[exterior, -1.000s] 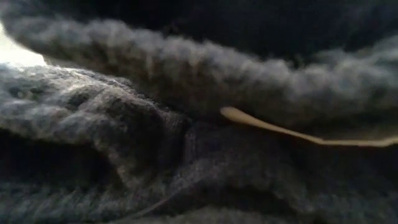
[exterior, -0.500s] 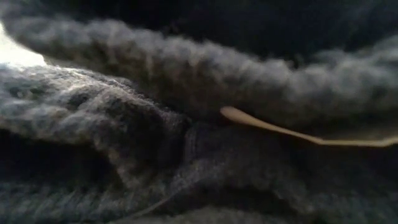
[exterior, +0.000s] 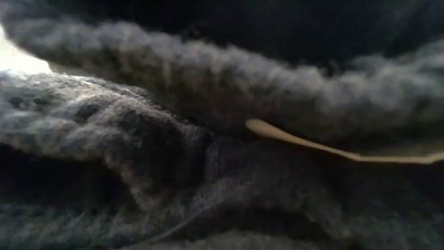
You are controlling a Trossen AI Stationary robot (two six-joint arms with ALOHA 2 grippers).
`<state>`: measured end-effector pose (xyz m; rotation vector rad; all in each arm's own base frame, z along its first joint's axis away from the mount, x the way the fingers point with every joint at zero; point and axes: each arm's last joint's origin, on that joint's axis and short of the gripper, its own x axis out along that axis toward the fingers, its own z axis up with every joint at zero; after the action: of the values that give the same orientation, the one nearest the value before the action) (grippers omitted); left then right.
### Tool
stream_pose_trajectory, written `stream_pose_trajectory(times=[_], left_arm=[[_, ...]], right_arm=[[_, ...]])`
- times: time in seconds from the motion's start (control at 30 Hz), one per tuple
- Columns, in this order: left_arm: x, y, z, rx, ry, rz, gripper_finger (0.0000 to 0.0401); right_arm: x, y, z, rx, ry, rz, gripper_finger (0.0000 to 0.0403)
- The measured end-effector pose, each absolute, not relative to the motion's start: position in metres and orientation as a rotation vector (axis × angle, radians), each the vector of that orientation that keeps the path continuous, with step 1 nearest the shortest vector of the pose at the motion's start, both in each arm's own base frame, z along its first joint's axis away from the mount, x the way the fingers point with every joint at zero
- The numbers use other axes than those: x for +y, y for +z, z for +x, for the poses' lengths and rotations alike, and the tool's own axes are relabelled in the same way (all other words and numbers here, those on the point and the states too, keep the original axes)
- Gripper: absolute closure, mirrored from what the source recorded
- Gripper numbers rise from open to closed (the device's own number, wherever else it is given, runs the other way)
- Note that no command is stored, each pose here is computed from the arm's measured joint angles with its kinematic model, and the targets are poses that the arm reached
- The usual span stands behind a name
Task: Pick & Place Cloths
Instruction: Put the dark blue sock into the transparent bin
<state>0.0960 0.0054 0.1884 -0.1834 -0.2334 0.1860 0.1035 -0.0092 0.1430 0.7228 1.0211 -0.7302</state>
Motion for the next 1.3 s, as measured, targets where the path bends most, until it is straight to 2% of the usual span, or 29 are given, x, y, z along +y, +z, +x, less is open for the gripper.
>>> stream_pose_trajectory(times=[0.2, 0.27, 0.67, 1.1, 1.3], left_arm=[[0.005, 0.188, 0.096, -0.233, 0.186, -0.183, 0.0320], [0.005, 0.188, 0.096, -0.233, 0.186, -0.183, 0.0320], [0.005, 0.188, 0.096, -0.235, 0.186, -0.184, 0.0320], [0.005, 0.201, 0.092, -0.375, 0.172, -0.206, 0.0320], [0.005, 0.209, 0.089, -0.459, 0.158, -0.238, 0.0320]], right_arm=[[-0.009, 0.140, 0.104, 1.019, -0.712, 0.741, 0.0377], [-0.009, 0.140, 0.104, 1.015, -0.709, 0.743, 0.0392], [-0.007, 0.151, 0.108, 0.983, -0.661, 0.844, 0.0398], [-0.007, 0.221, 0.108, 0.970, -0.639, 0.812, 0.0402], [-0.003, 0.253, 0.103, 1.016, -0.537, 0.880, 0.0402]])
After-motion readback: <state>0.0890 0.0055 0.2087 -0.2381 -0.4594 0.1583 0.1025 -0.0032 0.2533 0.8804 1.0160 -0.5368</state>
